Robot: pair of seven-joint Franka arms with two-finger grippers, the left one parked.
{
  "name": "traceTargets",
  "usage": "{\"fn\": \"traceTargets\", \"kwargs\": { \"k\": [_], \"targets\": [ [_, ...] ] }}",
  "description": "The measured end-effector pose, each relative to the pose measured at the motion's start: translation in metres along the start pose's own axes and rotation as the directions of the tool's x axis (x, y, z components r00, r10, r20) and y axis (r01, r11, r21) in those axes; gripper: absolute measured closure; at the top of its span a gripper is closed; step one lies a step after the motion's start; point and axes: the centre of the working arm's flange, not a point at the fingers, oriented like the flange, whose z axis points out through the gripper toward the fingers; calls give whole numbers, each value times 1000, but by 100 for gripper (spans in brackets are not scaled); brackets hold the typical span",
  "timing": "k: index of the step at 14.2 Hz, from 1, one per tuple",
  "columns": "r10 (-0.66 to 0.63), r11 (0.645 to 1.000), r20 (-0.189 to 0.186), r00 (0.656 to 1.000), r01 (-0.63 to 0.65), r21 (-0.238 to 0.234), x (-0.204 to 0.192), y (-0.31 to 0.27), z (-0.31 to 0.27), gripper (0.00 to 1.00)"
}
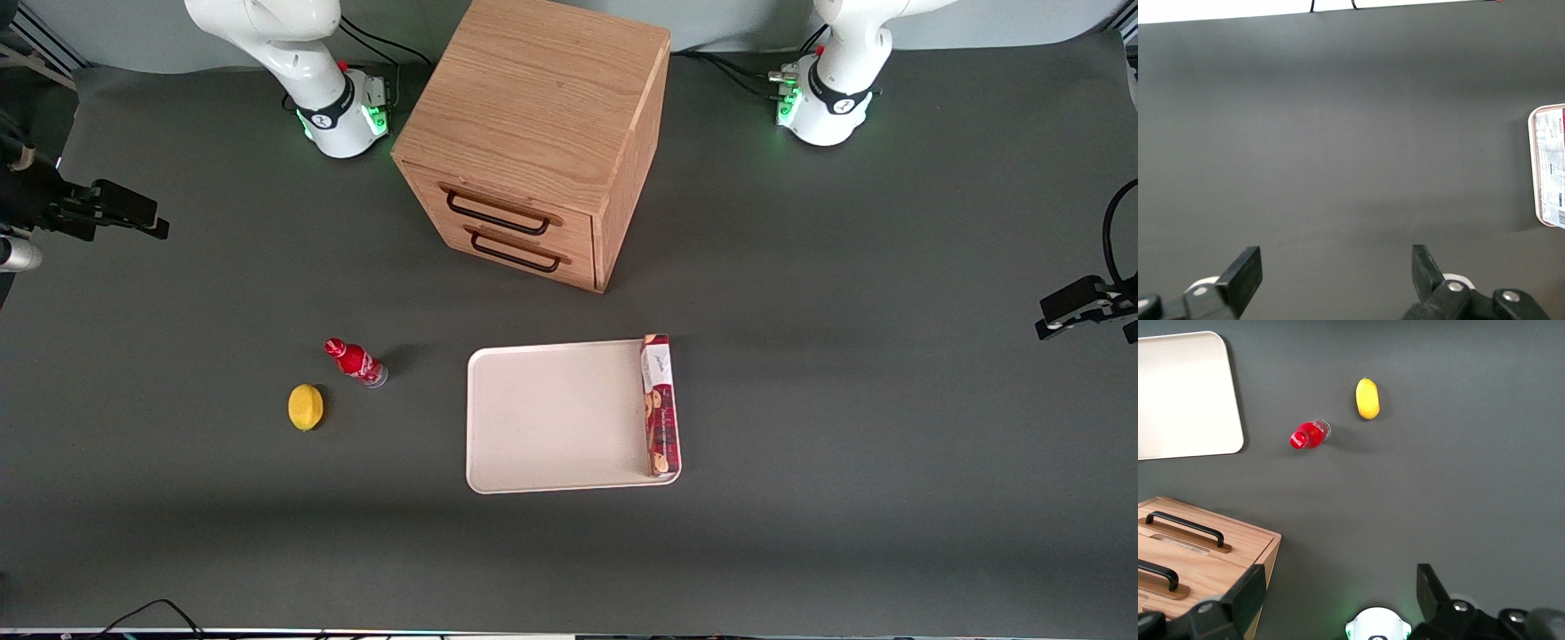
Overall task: Place coke bottle on tray
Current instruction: 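Move the right gripper down toward the red Coca-Cola bottle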
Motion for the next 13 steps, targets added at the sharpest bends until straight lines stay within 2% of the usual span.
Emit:
{"fn": "traceTargets", "kwargs": {
  "k": [5,7,9,11,13],
  "targets": [
    [-4,1000,5,1000,4,0,1,-2,2,0],
    [-35,999,21,999,35,-3,5,-19,10,0],
    [-75,997,47,996,75,-6,16,-45,29,0],
    [-88,996,55,995,88,-4,36,-66,56,0],
    [-76,997,68,995,76,2,64,-74,106,0]
  ]
}}
